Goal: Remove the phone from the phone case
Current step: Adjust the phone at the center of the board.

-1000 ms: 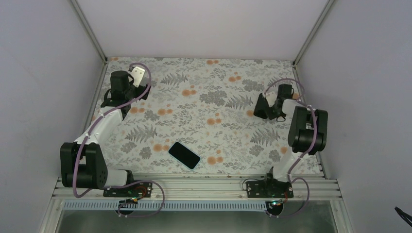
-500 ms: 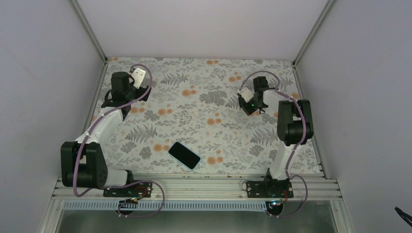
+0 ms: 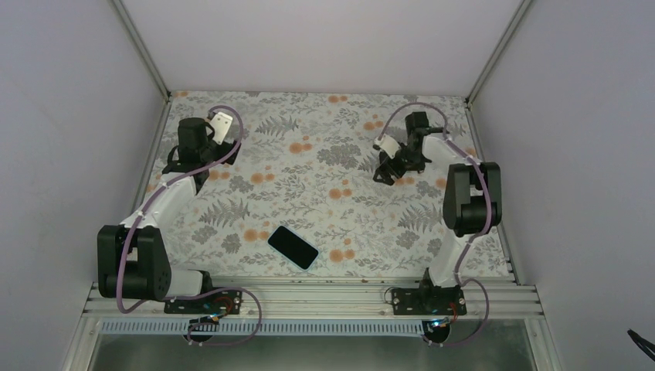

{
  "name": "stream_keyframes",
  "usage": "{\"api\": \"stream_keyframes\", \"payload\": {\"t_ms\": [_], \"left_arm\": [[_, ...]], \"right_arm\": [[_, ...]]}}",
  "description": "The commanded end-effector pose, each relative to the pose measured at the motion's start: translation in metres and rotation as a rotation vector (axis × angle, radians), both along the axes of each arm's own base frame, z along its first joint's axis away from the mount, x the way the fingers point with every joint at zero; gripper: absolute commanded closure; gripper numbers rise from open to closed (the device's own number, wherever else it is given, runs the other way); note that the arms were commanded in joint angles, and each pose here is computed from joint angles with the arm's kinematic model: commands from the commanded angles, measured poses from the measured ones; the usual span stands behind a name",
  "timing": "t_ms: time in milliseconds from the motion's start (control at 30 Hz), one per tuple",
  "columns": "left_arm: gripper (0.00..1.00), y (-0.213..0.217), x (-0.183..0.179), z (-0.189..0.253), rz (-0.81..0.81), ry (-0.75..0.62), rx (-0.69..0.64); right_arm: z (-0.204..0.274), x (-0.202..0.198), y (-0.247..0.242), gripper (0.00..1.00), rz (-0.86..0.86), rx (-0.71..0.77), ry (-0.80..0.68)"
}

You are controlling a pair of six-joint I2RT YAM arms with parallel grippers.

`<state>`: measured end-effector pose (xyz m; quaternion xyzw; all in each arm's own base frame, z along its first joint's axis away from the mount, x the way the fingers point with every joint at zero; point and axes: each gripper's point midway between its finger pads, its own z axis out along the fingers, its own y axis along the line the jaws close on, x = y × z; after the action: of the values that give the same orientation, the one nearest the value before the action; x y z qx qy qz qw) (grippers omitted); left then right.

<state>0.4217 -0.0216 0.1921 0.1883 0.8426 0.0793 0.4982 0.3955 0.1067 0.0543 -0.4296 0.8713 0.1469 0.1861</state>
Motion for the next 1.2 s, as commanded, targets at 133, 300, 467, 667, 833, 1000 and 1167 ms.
{"api": "stream_keyframes", "payload": {"t_ms": [133, 300, 467, 667, 833, 1000, 1167], "left_arm": [[0.0, 0.004, 0.001, 0.012, 0.007, -0.046, 0.007], [0.0, 0.009, -0.001, 0.017, 0.034, -0.066, 0.015], [0.0, 0.01, 0.0, 0.017, 0.042, -0.067, 0.018], [0.0, 0.015, 0.0, 0.014, 0.069, -0.068, 0.02], [0.0, 0.016, 0.0, 0.014, 0.078, -0.066, 0.018], [0.0, 0.016, -0.001, 0.014, 0.078, -0.064, 0.017], [0.0, 0.015, -0.001, 0.012, 0.075, -0.061, 0.016]], "right_arm": [[0.051, 0.113, -0.079, 0.36, -0.275, -0.1, -0.174], [0.055, 0.159, -0.118, 0.96, -0.424, -0.04, -0.153], [0.029, 0.161, -0.127, 0.96, -0.451, -0.082, -0.153], [0.006, 0.153, -0.13, 0.96, -0.466, -0.103, -0.132], [-0.021, 0.147, -0.136, 0.96, -0.476, -0.143, -0.099], [-0.032, 0.138, -0.135, 0.96, -0.471, -0.152, -0.071], [-0.04, 0.121, -0.135, 0.96, -0.443, -0.176, -0.041]]}}
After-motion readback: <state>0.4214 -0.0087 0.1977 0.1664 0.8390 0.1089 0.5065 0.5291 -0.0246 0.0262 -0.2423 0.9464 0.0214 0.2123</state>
